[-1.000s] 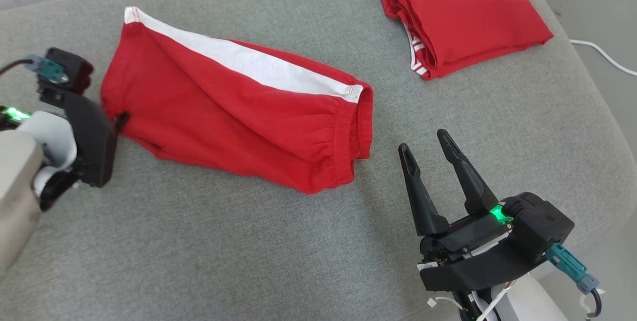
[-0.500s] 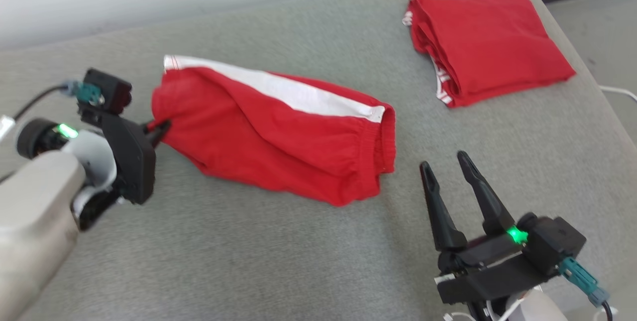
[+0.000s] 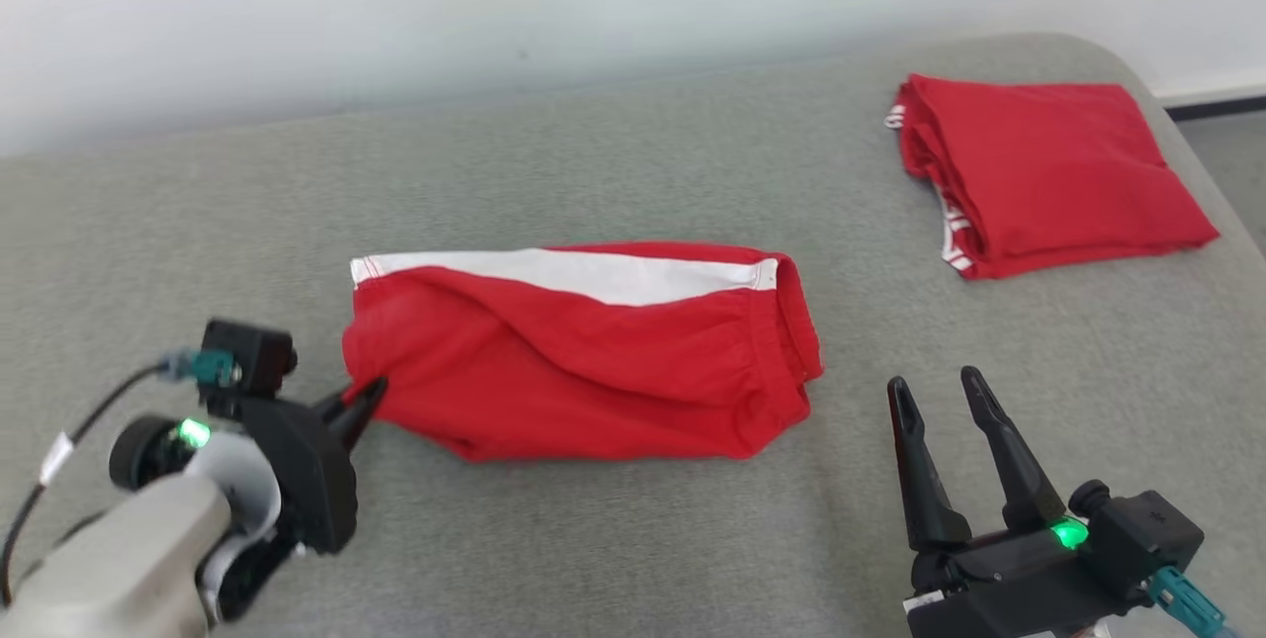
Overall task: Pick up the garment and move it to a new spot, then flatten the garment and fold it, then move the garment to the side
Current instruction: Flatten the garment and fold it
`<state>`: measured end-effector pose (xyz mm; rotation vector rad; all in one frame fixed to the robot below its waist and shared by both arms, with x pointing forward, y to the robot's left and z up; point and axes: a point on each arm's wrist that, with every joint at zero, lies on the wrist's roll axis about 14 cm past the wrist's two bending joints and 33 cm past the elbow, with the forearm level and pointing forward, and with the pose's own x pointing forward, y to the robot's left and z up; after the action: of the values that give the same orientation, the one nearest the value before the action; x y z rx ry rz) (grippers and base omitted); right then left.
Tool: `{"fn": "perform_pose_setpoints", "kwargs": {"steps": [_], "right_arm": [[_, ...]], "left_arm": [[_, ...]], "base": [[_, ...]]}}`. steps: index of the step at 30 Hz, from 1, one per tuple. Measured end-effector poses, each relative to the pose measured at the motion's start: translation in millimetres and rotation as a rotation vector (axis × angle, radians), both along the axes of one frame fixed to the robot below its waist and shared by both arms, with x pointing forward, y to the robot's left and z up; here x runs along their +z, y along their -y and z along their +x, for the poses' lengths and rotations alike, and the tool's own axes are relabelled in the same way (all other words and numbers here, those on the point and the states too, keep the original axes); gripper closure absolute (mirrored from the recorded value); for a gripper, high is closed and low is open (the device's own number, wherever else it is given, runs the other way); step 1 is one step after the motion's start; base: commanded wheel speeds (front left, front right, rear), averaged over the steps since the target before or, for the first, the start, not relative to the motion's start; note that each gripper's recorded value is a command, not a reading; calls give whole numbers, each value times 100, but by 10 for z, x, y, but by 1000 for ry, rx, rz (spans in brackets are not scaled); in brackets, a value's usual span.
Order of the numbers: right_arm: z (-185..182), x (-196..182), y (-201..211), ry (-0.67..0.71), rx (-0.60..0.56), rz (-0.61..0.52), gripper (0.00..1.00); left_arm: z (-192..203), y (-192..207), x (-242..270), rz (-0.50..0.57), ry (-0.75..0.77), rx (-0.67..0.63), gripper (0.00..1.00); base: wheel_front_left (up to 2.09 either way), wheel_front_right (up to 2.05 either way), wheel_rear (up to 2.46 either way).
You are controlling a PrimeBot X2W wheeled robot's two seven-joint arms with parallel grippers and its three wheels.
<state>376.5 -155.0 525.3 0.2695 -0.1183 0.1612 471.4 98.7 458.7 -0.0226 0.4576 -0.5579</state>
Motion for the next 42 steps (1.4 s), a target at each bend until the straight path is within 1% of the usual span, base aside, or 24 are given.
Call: {"fn": "perform_pose_setpoints", "kwargs": {"steps": [3, 4, 5, 6, 9, 13, 16, 19, 20, 21, 30, 33, 35, 38, 42], "right_arm": [[11, 5, -77, -4, 23, -2, 0], [14, 12, -94, -4, 28, -1, 0], [13, 24, -109, -1, 32, 0, 0], [12, 32, -114, 0, 34, -2, 0], [5, 74, -118, 11, 36, -9, 0], [-8, 151, -78, 35, 26, -23, 0], [-19, 184, -82, 47, 28, -41, 0], [-22, 213, -112, 56, 37, -51, 0], [-22, 213, -112, 56, 37, -51, 0], [-18, 226, -123, 60, 39, -54, 0], [-15, 309, -194, 87, 53, -52, 0], [-13, 300, -201, 88, 52, -55, 0], [-16, 281, -198, 87, 50, -64, 0], [-16, 243, -192, 82, 48, -102, 0], [-31, 201, -179, 74, 41, -101, 0]], "left_arm": [[-104, -116, -88, 3, -10, 44, 100], [-133, -125, -106, -9, -11, 59, 65], [-166, -119, -127, -18, -15, 69, 16], [-189, -110, -137, -26, -10, 74, 0], [-179, -166, -99, -31, 35, 111, 0], [-107, -288, 71, -36, 134, 180, 0], [-57, -386, 242, -45, 198, 229, 0], [18, -469, 600, -85, 313, 286, 0], [18, -469, 600, -85, 313, 286, 0], [12, -495, 683, -94, 345, 300, 0], [-261, -777, 1028, -144, 537, 443, 0], [-358, -859, 1125, -133, 605, 480, 0], [-431, -896, 1129, -137, 625, 508, 0], [-523, -983, 1056, -111, 631, 535, 0], [-636, -1013, 968, -84, 630, 543, 0]], "base": [[0, 0, 0], [0, 0, 0], [0, 0, 0], [0, 0, 0], [0, 0, 0], [0, 0, 0], [0, 0, 0], [0, 0, 0], [0, 0, 0], [0, 0, 0], [0, 0, 0], [0, 0, 0], [0, 0, 0], [0, 0, 0], [0, 0, 0]]}}
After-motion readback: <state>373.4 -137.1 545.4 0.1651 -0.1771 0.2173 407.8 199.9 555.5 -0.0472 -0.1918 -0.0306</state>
